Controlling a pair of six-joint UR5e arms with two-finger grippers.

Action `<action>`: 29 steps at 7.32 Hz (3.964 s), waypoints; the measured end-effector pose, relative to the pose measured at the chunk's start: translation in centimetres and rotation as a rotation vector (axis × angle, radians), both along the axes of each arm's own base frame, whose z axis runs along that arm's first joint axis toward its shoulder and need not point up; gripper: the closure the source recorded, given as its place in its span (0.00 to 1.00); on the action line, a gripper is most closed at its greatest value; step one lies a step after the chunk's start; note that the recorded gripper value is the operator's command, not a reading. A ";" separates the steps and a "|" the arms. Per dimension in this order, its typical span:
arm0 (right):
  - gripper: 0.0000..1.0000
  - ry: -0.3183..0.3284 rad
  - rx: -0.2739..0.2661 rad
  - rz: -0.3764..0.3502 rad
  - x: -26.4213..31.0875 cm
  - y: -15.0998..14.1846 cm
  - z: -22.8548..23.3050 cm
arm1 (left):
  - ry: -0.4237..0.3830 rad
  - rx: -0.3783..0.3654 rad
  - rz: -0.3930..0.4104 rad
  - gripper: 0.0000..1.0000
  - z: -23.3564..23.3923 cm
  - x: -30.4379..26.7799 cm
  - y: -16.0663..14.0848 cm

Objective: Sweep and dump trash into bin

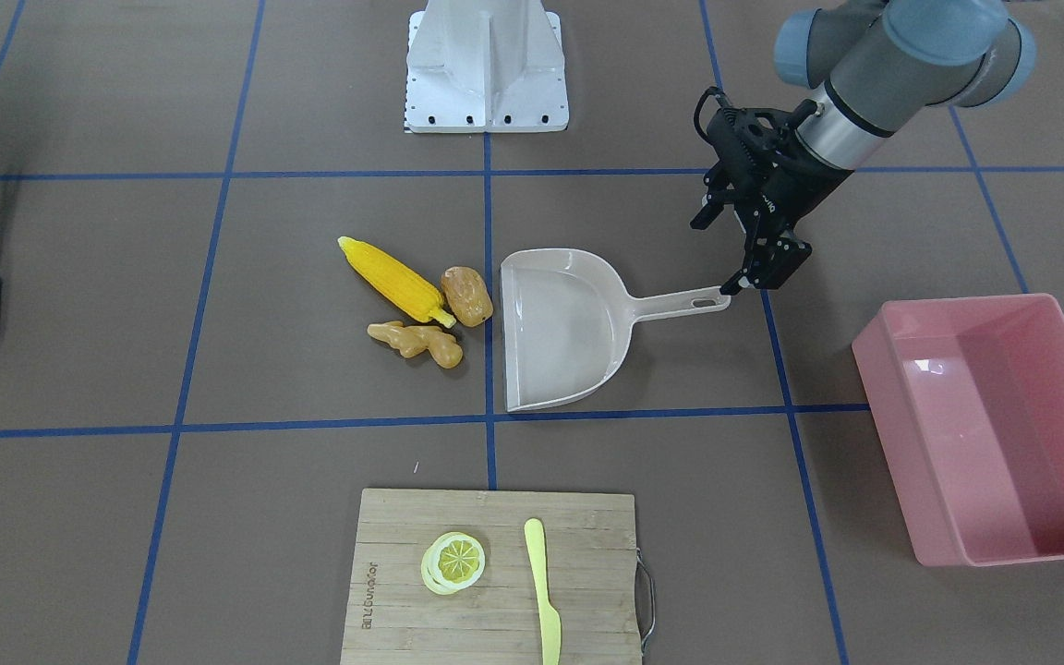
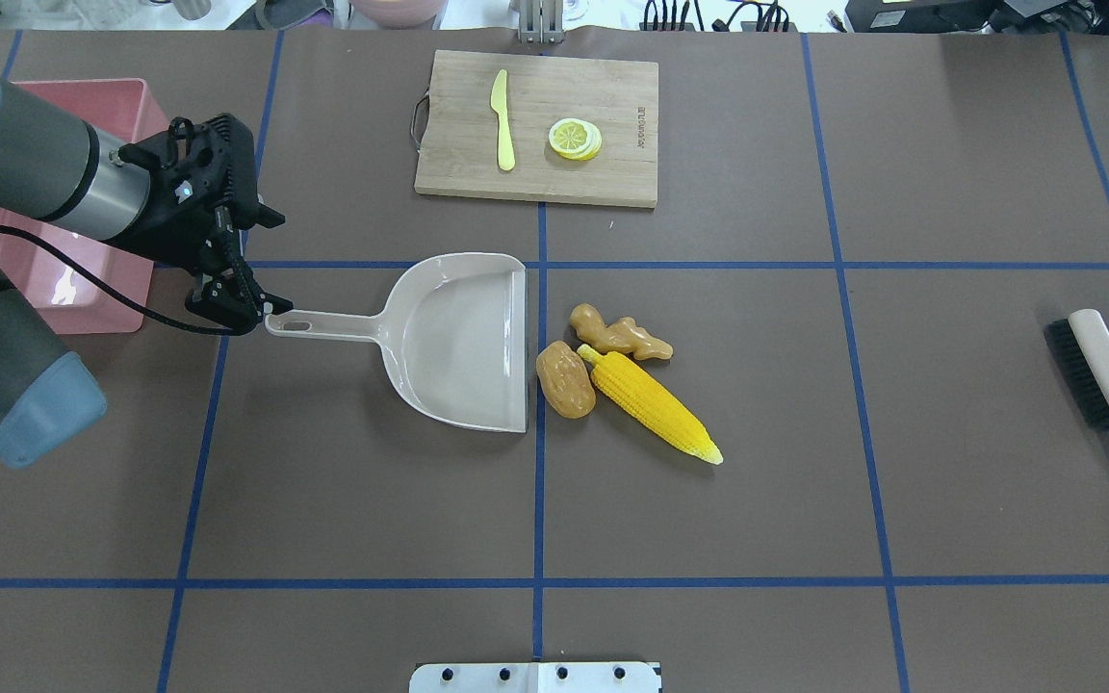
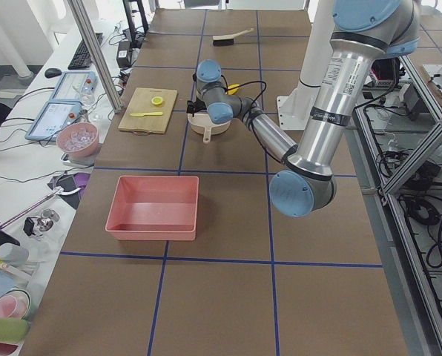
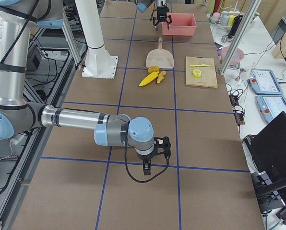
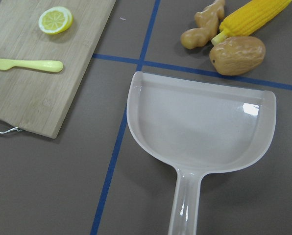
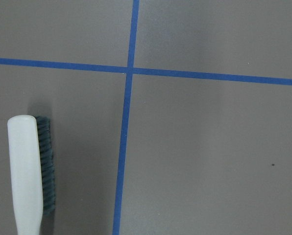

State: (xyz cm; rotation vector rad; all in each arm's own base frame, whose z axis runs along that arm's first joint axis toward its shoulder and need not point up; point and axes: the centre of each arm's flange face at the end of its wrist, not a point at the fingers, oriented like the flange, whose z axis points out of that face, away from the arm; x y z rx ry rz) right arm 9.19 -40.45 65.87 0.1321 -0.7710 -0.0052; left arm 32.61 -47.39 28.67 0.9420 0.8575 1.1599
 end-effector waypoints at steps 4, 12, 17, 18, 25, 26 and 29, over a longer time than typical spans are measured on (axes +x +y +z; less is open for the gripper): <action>0.00 -0.084 -0.067 0.054 -5.7 -0.9 -7.1 | 0.089 0.017 0.005 0.03 4.2 5.7 1.1; 0.00 -0.038 -0.028 -0.051 -17.4 8.0 -1.3 | 0.164 -0.016 -0.017 0.03 7.9 10.7 1.4; 0.15 -0.071 -0.054 -0.042 -19.5 11.0 2.3 | 0.149 -0.060 -0.022 0.04 8.9 12.3 0.4; 0.48 -0.064 -0.054 -0.054 -20.0 11.4 2.3 | 0.149 -0.061 -0.018 0.06 8.9 12.6 0.4; 1.00 -0.088 -0.038 -0.100 -20.6 12.4 -0.1 | 0.201 -0.034 0.004 0.03 9.1 11.9 1.0; 1.00 -0.098 -0.028 -0.113 -21.4 11.7 -3.4 | 0.205 -0.033 0.010 0.03 9.2 11.8 1.1; 1.00 -0.083 -0.060 -0.131 -26.0 8.4 -16.1 | 0.216 -0.027 0.015 0.03 9.2 11.7 1.3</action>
